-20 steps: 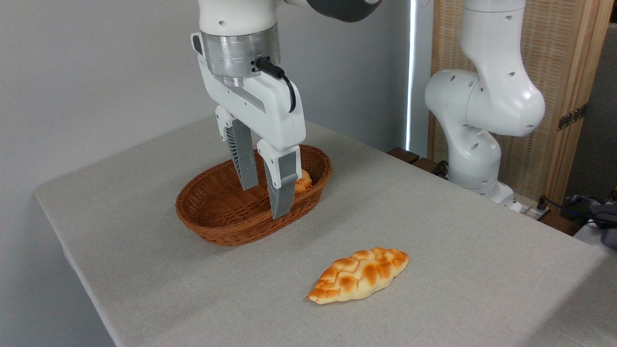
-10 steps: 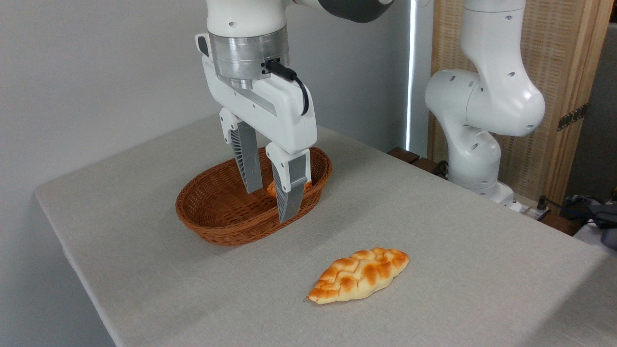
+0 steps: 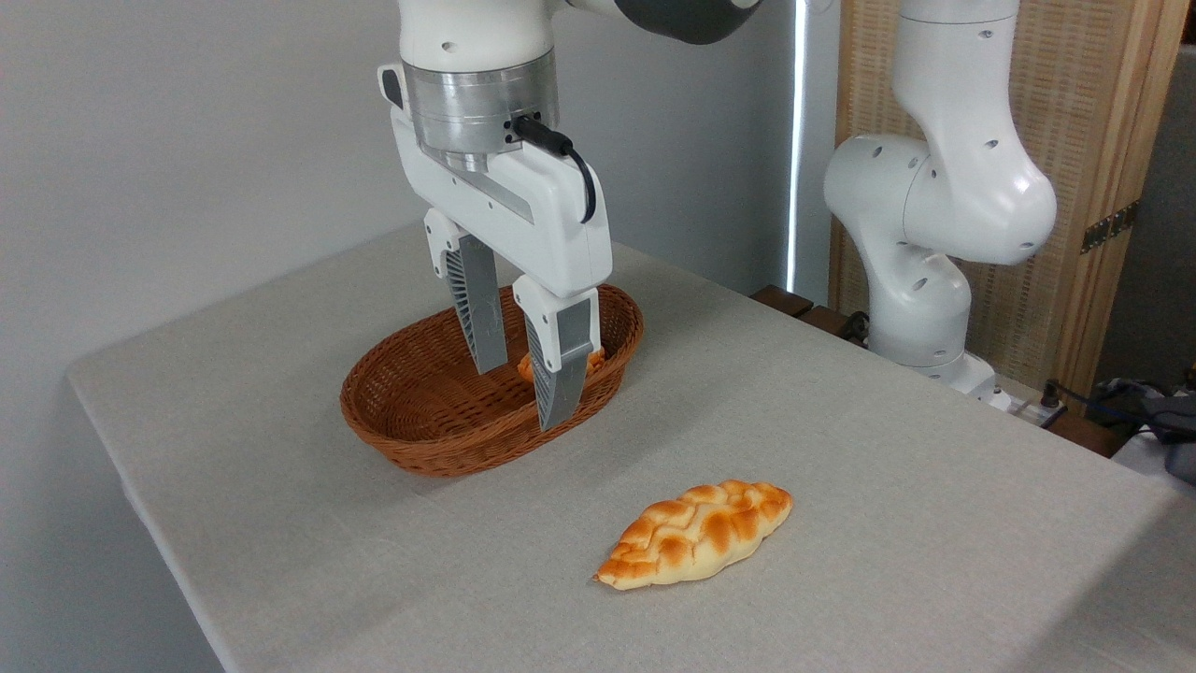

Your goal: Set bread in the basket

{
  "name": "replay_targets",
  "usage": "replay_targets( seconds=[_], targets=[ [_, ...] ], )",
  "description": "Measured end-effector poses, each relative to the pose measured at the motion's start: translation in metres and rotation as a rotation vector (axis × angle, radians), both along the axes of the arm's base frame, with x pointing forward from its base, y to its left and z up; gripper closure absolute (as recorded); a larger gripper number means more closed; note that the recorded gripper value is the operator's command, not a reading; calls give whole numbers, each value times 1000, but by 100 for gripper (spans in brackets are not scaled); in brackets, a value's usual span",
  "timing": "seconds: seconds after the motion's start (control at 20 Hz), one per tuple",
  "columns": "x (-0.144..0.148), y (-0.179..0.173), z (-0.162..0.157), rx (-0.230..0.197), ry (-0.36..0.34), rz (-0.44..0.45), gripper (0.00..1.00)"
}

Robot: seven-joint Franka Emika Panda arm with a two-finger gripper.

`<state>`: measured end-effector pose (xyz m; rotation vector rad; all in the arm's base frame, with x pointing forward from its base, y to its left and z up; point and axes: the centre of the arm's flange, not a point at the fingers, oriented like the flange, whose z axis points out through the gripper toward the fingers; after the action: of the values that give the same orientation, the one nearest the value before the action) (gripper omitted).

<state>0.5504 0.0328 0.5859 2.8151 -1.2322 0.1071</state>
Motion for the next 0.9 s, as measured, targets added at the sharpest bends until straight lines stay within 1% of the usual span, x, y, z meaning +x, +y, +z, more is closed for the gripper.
replay_targets(
  seconds=[0.15, 0.35, 0.75, 0.9],
  targets=[
    [0, 0, 0, 0, 0, 0, 0],
    [-2, -1, -1, -2, 18, -8, 0],
    [-4, 6, 2, -8, 13, -1, 0],
    [-8, 6, 4, -11, 27, -2, 0]
  ],
)
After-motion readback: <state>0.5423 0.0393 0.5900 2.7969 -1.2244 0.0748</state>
